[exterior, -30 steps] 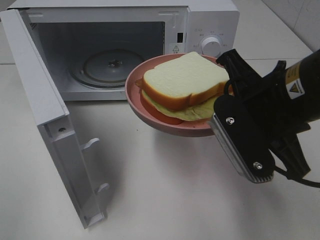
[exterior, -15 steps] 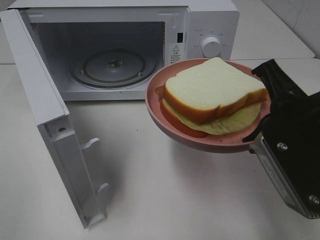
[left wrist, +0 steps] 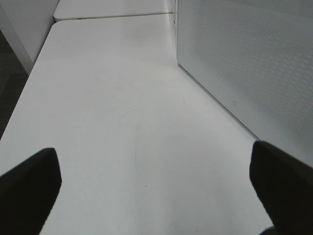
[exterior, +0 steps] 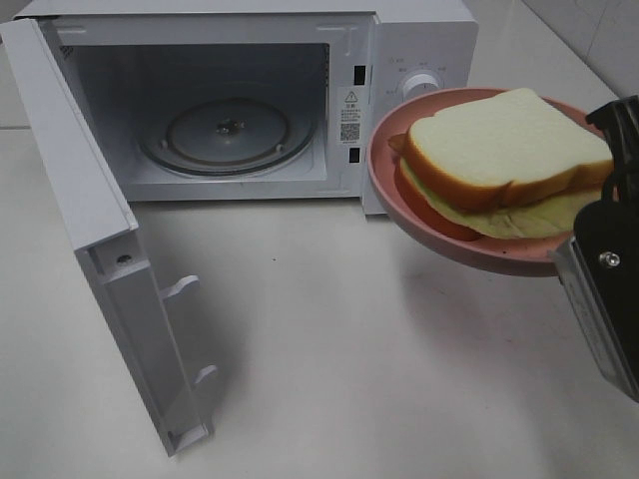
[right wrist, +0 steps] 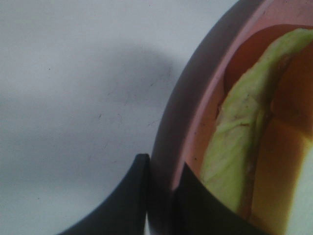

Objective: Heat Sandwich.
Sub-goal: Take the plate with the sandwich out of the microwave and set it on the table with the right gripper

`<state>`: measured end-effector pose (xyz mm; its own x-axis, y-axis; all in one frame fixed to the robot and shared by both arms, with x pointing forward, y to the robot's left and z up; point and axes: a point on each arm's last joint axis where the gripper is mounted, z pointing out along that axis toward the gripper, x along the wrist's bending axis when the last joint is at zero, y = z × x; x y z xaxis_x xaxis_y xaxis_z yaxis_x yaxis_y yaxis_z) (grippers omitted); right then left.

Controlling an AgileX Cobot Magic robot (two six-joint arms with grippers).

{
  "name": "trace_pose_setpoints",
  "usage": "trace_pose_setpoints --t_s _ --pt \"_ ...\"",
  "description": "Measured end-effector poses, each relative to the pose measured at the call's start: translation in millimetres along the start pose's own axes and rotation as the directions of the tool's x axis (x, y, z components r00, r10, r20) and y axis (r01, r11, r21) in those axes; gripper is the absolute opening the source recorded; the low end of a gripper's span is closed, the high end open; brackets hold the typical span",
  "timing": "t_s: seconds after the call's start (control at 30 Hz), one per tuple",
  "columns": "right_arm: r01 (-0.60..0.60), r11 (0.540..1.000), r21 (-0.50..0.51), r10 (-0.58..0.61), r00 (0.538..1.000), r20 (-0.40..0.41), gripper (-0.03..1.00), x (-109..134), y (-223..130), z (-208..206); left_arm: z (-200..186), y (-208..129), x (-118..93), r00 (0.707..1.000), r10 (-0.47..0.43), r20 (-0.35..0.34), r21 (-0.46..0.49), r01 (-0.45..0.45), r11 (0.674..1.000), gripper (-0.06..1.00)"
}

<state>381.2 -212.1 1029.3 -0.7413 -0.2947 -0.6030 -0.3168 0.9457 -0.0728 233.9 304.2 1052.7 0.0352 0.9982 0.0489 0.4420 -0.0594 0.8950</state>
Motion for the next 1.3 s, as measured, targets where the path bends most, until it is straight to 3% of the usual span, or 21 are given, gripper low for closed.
trace_pose_setpoints --t_s 0.3,0.6,0.73,0.97,1.3 --pt "-0.14 0.987 0.08 0.139 0.99 0.016 0.1 0 -7 0 0 0 0 1.0 0.0 0.0 0.0 0.0 1.0 0.99" --pt "-0.297 0.934 0.199 0.296 0.954 0.037 0.1 2 -18 -2 0 0 0 1.0 0.0 0.0 0.0 0.0 1.0 0.99" --pt "-0.378 0.888 0.262 0.379 0.924 0.052 0.1 5 -24 -3 0 0 0 1.0 0.0 0.0 0.0 0.0 1.0 0.99" --pt "-0.421 0.851 0.313 0.427 0.903 0.052 0.1 8 -28 -4 0 0 0 1.0 0.0 0.0 0.0 0.0 1.0 0.99" --pt "-0.565 0.723 0.397 0.56 0.816 0.142 0.1 11 -37 -8 0 0 0 1.0 0.0 0.0 0.0 0.0 1.0 0.99"
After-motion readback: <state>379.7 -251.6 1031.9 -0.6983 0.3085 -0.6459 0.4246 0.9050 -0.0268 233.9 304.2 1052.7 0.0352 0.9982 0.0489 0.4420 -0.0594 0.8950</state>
